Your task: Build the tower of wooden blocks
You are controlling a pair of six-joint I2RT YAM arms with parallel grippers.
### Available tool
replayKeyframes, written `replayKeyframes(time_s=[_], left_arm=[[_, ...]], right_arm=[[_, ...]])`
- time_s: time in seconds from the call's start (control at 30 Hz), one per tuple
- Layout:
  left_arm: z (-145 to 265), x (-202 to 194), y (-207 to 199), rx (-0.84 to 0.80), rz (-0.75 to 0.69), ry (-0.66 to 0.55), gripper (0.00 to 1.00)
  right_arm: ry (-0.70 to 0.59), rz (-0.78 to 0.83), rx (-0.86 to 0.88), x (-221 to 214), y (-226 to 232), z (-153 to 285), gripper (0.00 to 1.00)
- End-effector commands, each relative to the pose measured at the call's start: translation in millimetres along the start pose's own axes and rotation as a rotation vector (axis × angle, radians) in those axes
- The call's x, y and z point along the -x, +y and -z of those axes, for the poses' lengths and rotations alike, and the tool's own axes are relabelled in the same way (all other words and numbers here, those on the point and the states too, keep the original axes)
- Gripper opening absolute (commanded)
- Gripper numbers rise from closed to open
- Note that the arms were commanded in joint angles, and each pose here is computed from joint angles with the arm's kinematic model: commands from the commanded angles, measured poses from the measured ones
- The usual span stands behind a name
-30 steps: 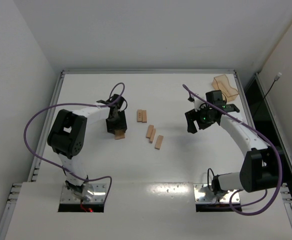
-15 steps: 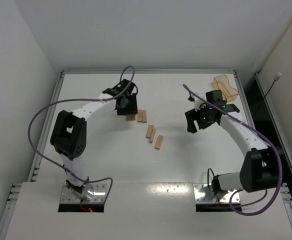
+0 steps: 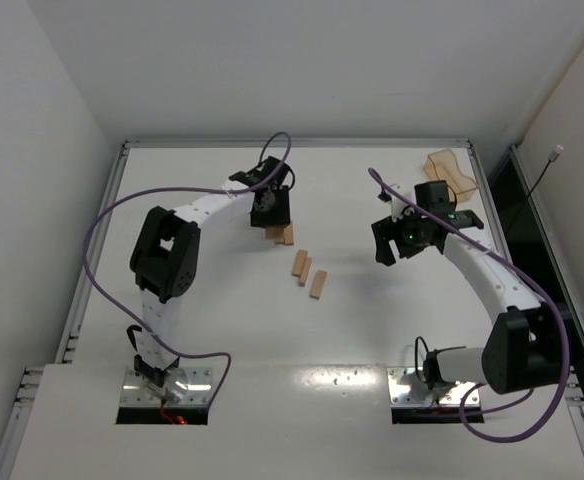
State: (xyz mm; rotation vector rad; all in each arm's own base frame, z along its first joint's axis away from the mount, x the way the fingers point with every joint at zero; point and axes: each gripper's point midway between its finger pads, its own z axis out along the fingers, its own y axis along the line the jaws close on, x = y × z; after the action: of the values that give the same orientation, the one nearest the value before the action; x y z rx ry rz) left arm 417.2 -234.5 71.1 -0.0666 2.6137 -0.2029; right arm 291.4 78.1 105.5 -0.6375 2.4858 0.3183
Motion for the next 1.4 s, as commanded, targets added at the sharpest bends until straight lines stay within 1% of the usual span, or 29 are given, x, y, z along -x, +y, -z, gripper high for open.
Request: replayKeyframes(time_s=[0.0, 0.2, 0.4, 0.5, 0.57, 0.8, 0.9, 1.0, 1.37], left_arm=[[4.5, 12.0, -12.5, -0.019, -0.002, -0.038, 0.00], [2.5, 15.6, -20.0, -0.029, -0.018, -0.046, 0.00], [-11.5, 11.1, -19.2, -0.019, -0.030, -0.029, 0.00], [-12.0, 17.8, -23.4, -0.029, -0.027, -0.046, 0.00], [-16.3, 12.1, -26.1, -0.027, -0.036, -0.034, 0.00], [-23.8, 15.2, -26.8, -0.017, -0.045, -0.038, 0.00], [-26.7, 10.2, -29.9, -0.017, -0.055, -0.029, 0.00], [-25.0, 14.1, -32.0, -0.022, -0.053, -0.038, 0.00], [-31.6, 6.4, -34.0, -0.018, -0.064, -0.021, 0.00]], right_arm=[[-0.041, -0.011, -0.027, 5.0, -5.2, 7.1, 0.71], [-0.042, -0.009, -0.033, 4.5, -8.2, 7.8, 0.71], [-0.034, -0.019, -0.035, 2.5, -11.1, 6.3, 0.71], [-0.034, -0.019, -0.036, 2.4, -11.1, 6.3, 0.71], [-0.025, -0.022, -0.032, -1.8, -10.3, 4.6, 0.71], [-0.028, -0.030, -0.029, -4.0, -10.5, 5.7, 0.71], [-0.028, -0.030, -0.029, -4.0, -10.5, 5.7, 0.71], [-0.029, -0.037, -0.034, -4.6, -13.1, 6.4, 0.71], [-0.012, -0.043, -0.029, -7.6, -13.4, 2.3, 0.71]])
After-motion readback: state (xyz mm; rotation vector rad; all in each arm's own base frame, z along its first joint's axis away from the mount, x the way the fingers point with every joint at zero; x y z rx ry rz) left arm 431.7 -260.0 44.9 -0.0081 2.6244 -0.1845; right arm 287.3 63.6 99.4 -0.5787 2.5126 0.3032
